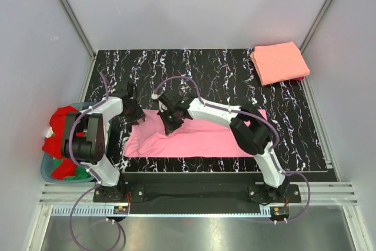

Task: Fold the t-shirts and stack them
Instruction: Fold the tshirt

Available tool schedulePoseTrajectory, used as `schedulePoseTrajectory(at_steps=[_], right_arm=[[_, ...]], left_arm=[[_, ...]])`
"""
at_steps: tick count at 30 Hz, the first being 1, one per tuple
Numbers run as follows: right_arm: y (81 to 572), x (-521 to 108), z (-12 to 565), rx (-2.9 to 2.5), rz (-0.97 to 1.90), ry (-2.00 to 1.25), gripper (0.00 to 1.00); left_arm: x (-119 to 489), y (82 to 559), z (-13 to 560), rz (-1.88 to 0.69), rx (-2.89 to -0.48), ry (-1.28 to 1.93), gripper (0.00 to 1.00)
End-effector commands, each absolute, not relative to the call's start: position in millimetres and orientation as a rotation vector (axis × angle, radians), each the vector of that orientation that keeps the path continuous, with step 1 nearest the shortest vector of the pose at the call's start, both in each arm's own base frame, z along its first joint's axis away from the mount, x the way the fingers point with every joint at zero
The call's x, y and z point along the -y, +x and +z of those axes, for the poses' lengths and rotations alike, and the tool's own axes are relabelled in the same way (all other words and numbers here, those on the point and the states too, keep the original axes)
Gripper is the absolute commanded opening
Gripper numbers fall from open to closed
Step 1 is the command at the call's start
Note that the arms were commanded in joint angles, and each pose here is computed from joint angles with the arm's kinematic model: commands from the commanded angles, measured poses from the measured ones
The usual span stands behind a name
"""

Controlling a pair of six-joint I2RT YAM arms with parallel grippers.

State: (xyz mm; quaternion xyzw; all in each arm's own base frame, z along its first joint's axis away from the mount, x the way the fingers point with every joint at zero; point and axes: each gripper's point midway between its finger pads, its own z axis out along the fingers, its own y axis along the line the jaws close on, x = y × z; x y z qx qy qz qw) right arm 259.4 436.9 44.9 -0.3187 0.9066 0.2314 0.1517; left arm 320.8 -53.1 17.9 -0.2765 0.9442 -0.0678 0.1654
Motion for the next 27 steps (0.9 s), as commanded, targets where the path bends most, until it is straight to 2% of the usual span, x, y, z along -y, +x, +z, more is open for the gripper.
schedulePoseTrajectory(at_steps=[1, 5, 7, 8, 9, 10, 12, 13, 15, 16, 17, 20, 23, 27], right_arm=[[250, -439, 85, -2.464, 0.749, -0.981, 0.0], [229, -425, 75, -2.482, 0.732, -1.014, 0.05], [223, -418, 67, -2.515, 0.701, -1.021, 0.11], [221, -412, 60, -2.532, 0.667, -1.018, 0.16], [218, -409, 57, -2.546, 0.658, -1.016, 0.3], [214, -406, 54, -2.562, 0.648, -1.019, 0.36], [207, -399, 52, -2.576, 0.645, -1.027, 0.41], [205, -396, 53, -2.58, 0.635, -1.025, 0.5], [205, -390, 64, -2.568, 0.626, -1.002, 0.59], [205, -387, 70, -2.559, 0.619, -0.99, 0.69], [208, -385, 86, -2.521, 0.617, -0.968, 0.73], [214, -383, 121, -2.439, 0.629, -0.92, 0.86], [227, -378, 148, -2.378, 0.596, -0.854, 0.96], [263, -349, 143, -2.43, 0.481, -0.703, 0.97]], left_arm=[[41, 320, -1, -0.101, -2.722, -0.79, 0.42], [40, 323, -3, -0.082, -2.731, -0.796, 0.41], [40, 327, -1, -0.078, -2.731, -0.792, 0.41], [40, 327, -3, -0.07, -2.742, -0.795, 0.41], [39, 333, 0, -0.067, -2.732, -0.792, 0.4], [38, 333, 0, -0.055, -2.739, -0.786, 0.4], [37, 339, 1, -0.044, -2.738, -0.78, 0.4], [36, 340, 2, -0.034, -2.743, -0.773, 0.4], [34, 348, 6, -0.019, -2.736, -0.763, 0.4], [32, 348, 8, 0.003, -2.741, -0.757, 0.4], [31, 350, 10, 0.012, -2.74, -0.749, 0.4], [26, 356, 25, 0.054, -2.723, -0.724, 0.44], [24, 357, 53, 0.09, -2.672, -0.681, 0.54], [35, 335, 84, 0.074, -2.613, -0.633, 0.68]])
